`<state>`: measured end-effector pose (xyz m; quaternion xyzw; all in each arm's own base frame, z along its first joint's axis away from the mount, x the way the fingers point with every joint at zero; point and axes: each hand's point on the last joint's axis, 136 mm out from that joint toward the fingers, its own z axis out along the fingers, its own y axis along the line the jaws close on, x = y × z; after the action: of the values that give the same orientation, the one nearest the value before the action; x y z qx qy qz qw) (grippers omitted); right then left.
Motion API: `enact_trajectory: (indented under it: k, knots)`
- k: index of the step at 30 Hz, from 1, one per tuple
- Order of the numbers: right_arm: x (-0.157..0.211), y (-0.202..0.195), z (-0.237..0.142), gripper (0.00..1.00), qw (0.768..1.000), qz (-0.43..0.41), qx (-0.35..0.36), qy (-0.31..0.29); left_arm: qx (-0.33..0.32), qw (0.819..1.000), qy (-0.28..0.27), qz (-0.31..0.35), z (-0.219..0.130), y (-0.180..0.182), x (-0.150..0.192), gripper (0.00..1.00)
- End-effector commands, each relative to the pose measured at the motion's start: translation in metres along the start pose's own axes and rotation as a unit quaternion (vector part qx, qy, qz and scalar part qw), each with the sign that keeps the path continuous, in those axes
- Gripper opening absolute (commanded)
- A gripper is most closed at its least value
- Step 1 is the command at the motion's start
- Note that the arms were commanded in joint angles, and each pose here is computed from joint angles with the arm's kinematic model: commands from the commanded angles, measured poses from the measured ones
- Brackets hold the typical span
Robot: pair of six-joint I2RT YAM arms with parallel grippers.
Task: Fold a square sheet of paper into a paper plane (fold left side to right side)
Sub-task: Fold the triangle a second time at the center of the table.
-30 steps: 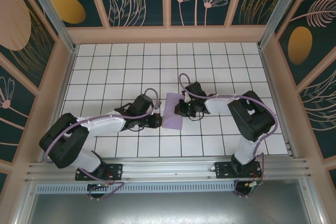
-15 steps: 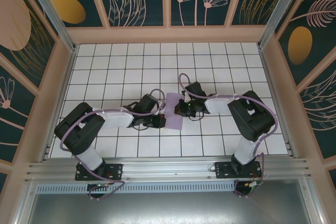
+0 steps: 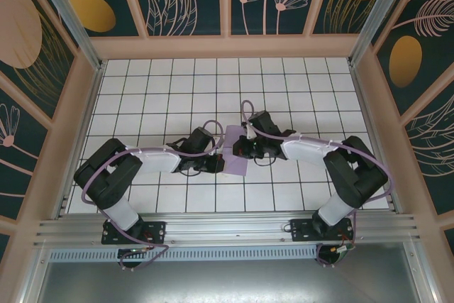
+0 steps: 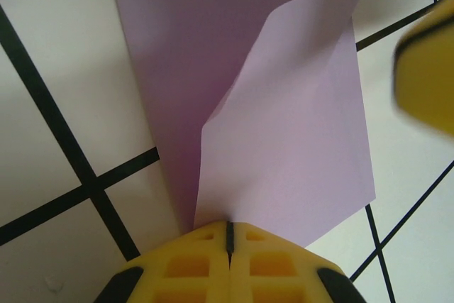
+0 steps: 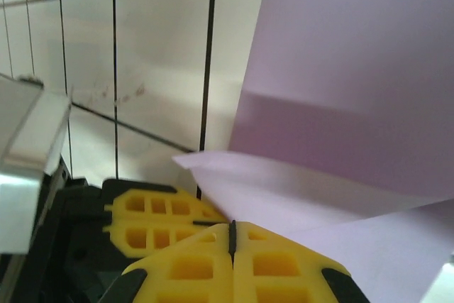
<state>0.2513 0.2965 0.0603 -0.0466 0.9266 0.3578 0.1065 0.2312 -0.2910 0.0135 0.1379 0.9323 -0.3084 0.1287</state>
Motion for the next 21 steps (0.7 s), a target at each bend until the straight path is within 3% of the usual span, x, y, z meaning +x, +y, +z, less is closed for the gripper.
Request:
enact_trajectory:
  k: [1, 21]
  knots:
    - [0.016, -0.004, 0.012, 0.0, 1.0, 0.005, 0.004, 0.028, -0.054, 0.998, 0.021, -0.009, 0.006, 0.029, 0.018, 0.0]
    - [0.027, -0.004, 0.039, 0.0, 0.998, -0.002, 0.015, 0.061, -0.068, 0.997, 0.025, -0.006, 0.005, 0.033, 0.019, 0.0]
